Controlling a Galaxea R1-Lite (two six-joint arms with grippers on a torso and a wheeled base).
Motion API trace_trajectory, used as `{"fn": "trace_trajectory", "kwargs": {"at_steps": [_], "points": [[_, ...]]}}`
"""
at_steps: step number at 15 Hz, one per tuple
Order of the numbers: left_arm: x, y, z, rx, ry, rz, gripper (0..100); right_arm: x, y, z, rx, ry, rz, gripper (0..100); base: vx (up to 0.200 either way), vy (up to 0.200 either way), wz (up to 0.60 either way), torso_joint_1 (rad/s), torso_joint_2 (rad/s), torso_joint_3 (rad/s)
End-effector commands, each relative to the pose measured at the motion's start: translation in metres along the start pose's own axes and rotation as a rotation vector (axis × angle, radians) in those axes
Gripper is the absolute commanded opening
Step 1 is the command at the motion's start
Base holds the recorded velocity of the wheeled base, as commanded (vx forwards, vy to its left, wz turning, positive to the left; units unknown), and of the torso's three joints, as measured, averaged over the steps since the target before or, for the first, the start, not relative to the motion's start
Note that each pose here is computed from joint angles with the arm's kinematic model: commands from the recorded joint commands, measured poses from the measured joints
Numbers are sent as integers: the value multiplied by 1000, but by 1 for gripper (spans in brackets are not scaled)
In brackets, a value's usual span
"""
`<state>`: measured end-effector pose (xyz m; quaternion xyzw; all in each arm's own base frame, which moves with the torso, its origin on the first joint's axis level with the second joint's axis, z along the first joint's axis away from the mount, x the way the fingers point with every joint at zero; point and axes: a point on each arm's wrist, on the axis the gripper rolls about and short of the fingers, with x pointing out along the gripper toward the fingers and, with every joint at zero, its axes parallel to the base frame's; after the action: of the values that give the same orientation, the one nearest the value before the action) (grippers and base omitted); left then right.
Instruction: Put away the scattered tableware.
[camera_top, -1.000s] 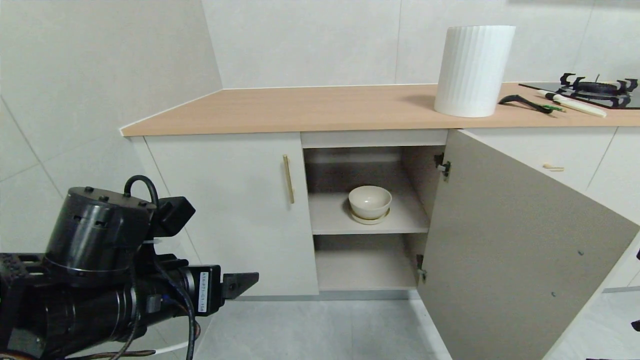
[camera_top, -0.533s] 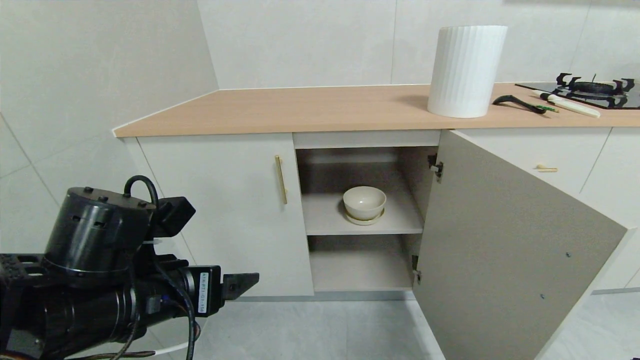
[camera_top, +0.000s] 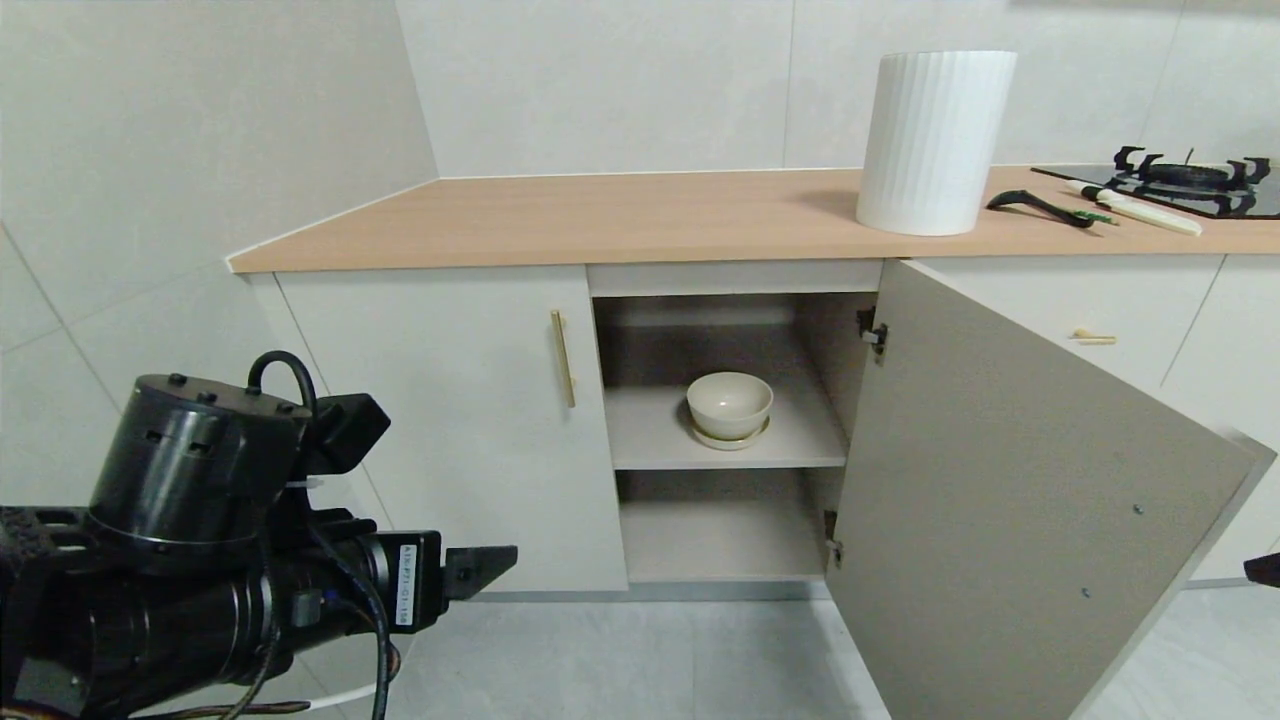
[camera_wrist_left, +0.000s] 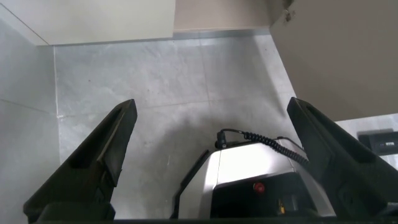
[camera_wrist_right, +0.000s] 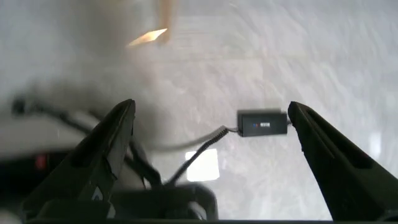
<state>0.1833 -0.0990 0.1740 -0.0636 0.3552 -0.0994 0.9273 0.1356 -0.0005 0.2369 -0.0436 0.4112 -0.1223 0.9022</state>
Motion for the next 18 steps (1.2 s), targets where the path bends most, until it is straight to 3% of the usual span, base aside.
{"fn": "trace_trajectory", "kwargs": {"at_steps": [1, 9, 13, 18], "points": [[1, 0, 0, 0, 3, 2, 100, 26, -5, 12, 47, 53, -49, 100, 0, 0, 0, 0, 0, 0], [1, 0, 0, -2, 3, 0, 100, 78, 3, 28, 138, 39, -67, 100, 0, 0, 0, 0, 0, 0], [0, 0, 0, 0, 2, 0, 100, 81, 6, 28, 133, 30, -57, 100, 0, 0, 0, 0, 0, 0], [0, 0, 0, -2, 0, -1, 100, 74, 33, 27, 138, 12, 29, 100, 0, 0, 0, 0, 0, 0]]}}
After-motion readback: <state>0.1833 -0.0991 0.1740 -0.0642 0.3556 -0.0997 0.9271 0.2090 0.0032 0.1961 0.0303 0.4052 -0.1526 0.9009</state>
